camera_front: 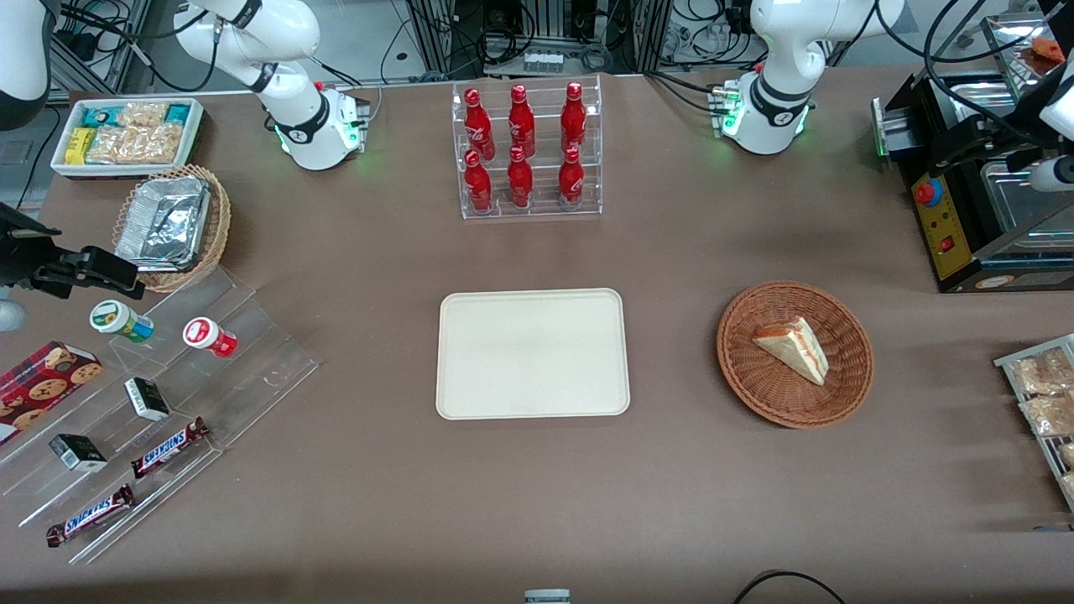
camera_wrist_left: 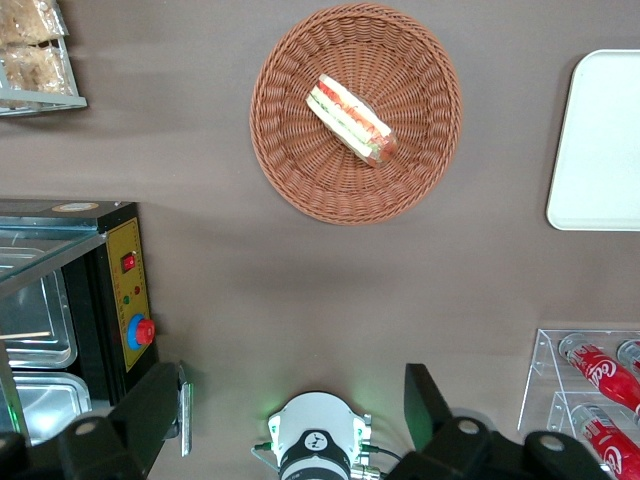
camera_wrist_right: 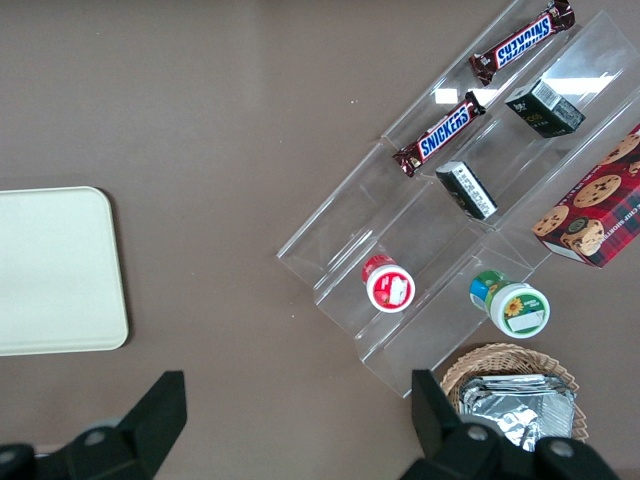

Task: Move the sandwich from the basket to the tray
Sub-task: 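Move the left gripper from rest toward the wicker basket, then lower the open left gripper over the wrapped sandwich in the basket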

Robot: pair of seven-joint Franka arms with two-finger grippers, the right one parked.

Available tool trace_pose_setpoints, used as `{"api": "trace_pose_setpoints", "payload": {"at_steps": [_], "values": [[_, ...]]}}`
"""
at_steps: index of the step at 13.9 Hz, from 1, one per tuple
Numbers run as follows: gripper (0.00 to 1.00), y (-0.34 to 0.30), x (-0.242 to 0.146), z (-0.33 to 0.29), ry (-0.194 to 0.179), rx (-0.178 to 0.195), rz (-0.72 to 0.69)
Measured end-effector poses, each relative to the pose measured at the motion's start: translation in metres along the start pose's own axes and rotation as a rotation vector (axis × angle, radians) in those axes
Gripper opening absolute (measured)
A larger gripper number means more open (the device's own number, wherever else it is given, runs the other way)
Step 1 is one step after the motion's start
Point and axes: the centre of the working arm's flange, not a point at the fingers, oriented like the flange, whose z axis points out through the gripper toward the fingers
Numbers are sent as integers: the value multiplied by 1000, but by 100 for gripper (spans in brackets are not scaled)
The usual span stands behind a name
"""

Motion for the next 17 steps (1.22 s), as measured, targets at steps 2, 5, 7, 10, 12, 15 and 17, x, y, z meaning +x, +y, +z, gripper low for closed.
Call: {"api": "trace_pose_setpoints", "payload": {"at_steps": [2,5,7,10,12,15,17], "values": [[100,-3,0,0,-1,-2,-5],[100,-6,8,8,-9,3,-13],[100,-8,27,29,-20,27,-32],[100,-6,56,76,-7,33,-199],[100,-2,70,114,20,31,-335],[100,4,81,160,50,22,-492],[100,14,91,187,84,10,-589]]}}
